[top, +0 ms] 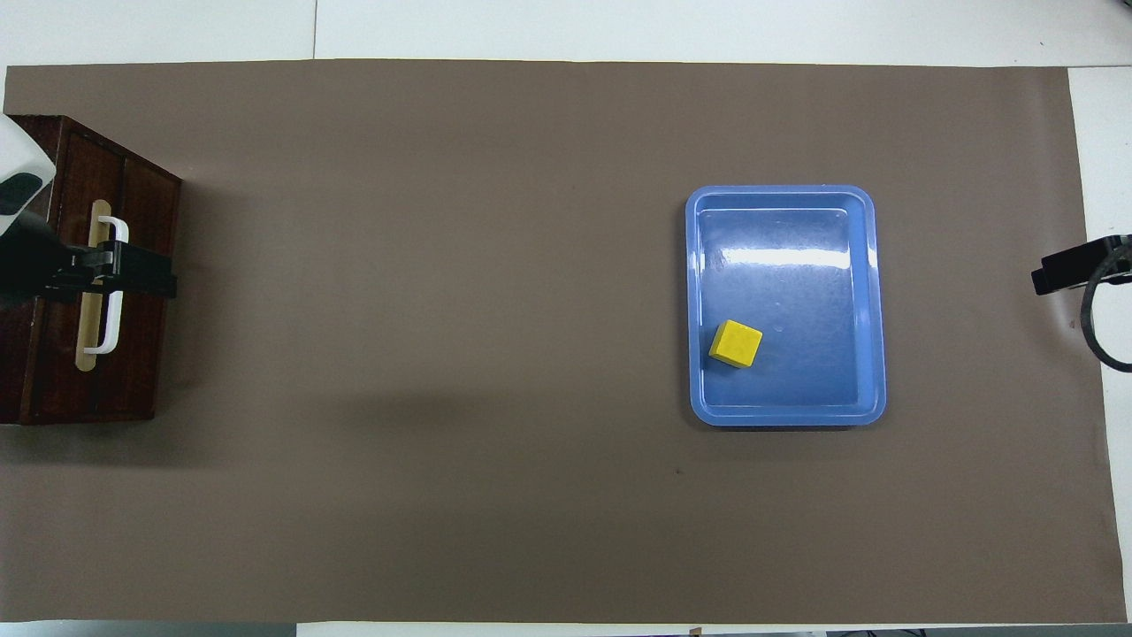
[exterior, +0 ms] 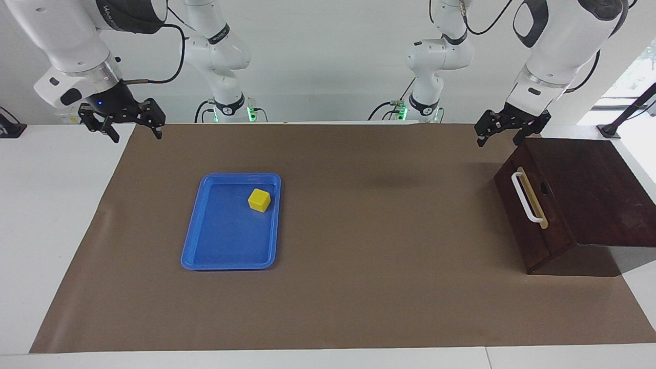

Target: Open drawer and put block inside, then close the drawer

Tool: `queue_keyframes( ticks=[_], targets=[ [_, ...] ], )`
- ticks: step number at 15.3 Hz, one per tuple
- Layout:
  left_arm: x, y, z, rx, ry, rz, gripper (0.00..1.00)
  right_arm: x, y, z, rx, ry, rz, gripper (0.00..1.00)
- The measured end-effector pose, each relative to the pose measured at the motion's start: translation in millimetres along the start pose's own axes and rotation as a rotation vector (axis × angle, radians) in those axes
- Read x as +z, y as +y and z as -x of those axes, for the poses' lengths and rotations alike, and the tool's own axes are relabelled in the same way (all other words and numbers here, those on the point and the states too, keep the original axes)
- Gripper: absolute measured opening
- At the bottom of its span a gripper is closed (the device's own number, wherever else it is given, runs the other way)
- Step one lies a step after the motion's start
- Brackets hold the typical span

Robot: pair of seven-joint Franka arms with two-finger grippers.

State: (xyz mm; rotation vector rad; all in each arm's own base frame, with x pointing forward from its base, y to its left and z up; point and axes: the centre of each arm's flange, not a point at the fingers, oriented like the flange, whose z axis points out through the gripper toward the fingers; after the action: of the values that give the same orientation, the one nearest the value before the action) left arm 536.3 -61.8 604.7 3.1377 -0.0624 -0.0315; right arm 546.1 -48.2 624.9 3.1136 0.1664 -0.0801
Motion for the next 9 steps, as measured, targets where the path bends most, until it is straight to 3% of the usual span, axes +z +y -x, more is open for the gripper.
queue_keyframes(
  ticks=[4,9],
  targets=[
    [0,0,0,0.0,0.0,0.0,1.0,2,-2,-4,0.128,0.023,-0.005,1.0],
    [0,0,0,0.0,0.0,0.0,1.0,36,-35,-6,0.534,0.0,-0.113,1.0]
  ],
)
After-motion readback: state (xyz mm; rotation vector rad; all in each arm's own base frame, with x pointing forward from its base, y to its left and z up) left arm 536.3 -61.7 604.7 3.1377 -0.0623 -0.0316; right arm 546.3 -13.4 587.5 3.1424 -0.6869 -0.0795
